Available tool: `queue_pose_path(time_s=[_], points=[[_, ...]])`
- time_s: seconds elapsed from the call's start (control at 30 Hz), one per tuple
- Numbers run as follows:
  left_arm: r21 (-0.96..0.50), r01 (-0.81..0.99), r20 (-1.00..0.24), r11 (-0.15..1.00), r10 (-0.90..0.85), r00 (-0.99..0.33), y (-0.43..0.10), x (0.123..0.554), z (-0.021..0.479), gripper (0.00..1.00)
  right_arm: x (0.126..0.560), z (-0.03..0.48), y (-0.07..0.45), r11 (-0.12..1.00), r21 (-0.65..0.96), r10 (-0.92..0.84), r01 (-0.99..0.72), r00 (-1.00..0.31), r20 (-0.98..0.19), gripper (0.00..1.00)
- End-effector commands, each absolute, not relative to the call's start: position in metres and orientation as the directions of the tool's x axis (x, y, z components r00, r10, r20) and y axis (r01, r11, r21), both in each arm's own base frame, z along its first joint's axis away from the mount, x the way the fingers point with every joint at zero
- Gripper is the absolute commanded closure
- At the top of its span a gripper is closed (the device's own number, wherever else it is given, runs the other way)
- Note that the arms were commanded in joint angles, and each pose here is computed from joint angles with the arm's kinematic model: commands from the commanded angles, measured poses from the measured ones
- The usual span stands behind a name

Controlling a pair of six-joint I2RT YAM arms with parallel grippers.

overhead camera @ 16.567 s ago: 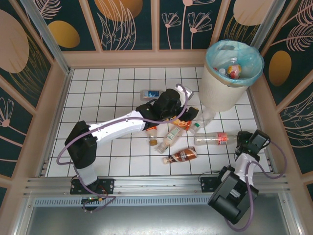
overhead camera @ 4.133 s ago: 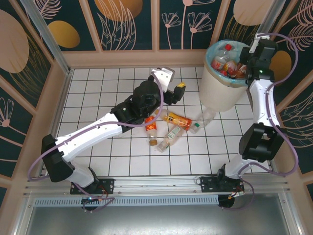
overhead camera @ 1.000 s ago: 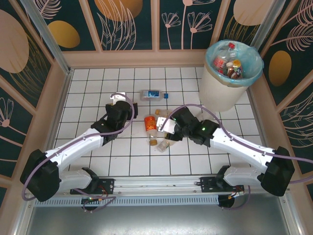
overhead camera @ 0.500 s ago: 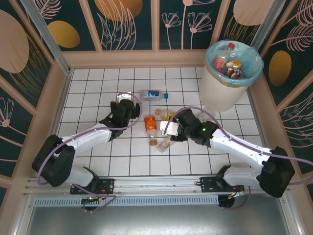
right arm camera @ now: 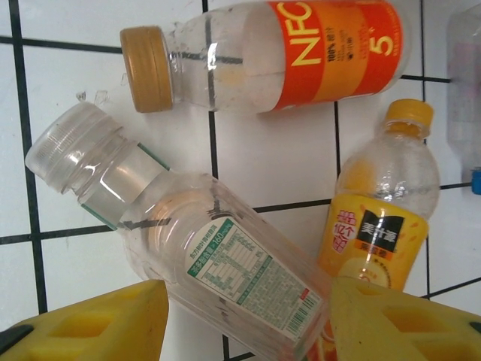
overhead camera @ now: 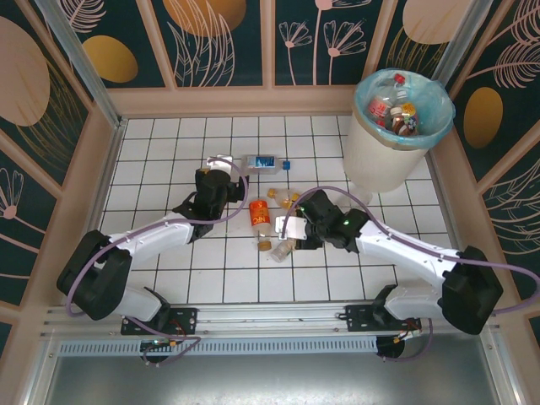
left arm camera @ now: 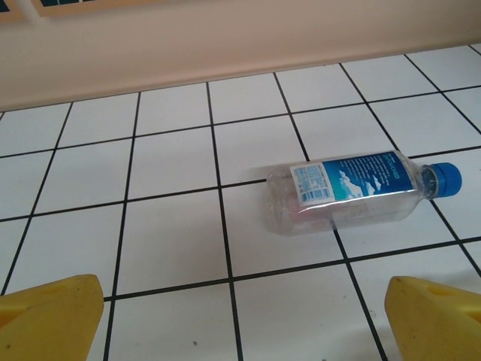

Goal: Put the plastic bottles in the bin

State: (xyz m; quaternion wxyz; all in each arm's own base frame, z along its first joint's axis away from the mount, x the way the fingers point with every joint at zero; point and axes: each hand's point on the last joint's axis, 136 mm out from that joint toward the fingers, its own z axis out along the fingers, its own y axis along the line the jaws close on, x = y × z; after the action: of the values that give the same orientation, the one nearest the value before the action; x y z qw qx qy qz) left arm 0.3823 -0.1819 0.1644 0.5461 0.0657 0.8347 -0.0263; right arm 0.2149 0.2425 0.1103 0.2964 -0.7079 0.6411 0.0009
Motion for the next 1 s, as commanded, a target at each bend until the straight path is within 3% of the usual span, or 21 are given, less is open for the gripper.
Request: queue_pose_path(time_s=[0.0, 0.63, 0.97], points=[[0.011, 0.164, -0.933, 0.986, 0.069, -0.353, -0.181, 0.378, 0.181, 0.04, 0.21, 0.103, 0.243, -0.06, -0.395, -0.92, -0.917, 0.204, -0.334, 0.41], [-0.07, 0.377, -0.945, 0.924, 0.06, -0.322, -0.206, 0.348, 0.179, 0.04, 0.201, 0.079, 0.253, -0.184, -0.384, -0.92, -0.905, 0.296, -0.257, 0.41], [-0.086, 0.304, -0.938, 0.949, 0.026, -0.346, -0.187, 0.341, 0.171, 0.04, 0.196, 0.073, 0.249, -0.192, -0.361, -0.929, -0.912, 0.288, -0.232, 0.43]])
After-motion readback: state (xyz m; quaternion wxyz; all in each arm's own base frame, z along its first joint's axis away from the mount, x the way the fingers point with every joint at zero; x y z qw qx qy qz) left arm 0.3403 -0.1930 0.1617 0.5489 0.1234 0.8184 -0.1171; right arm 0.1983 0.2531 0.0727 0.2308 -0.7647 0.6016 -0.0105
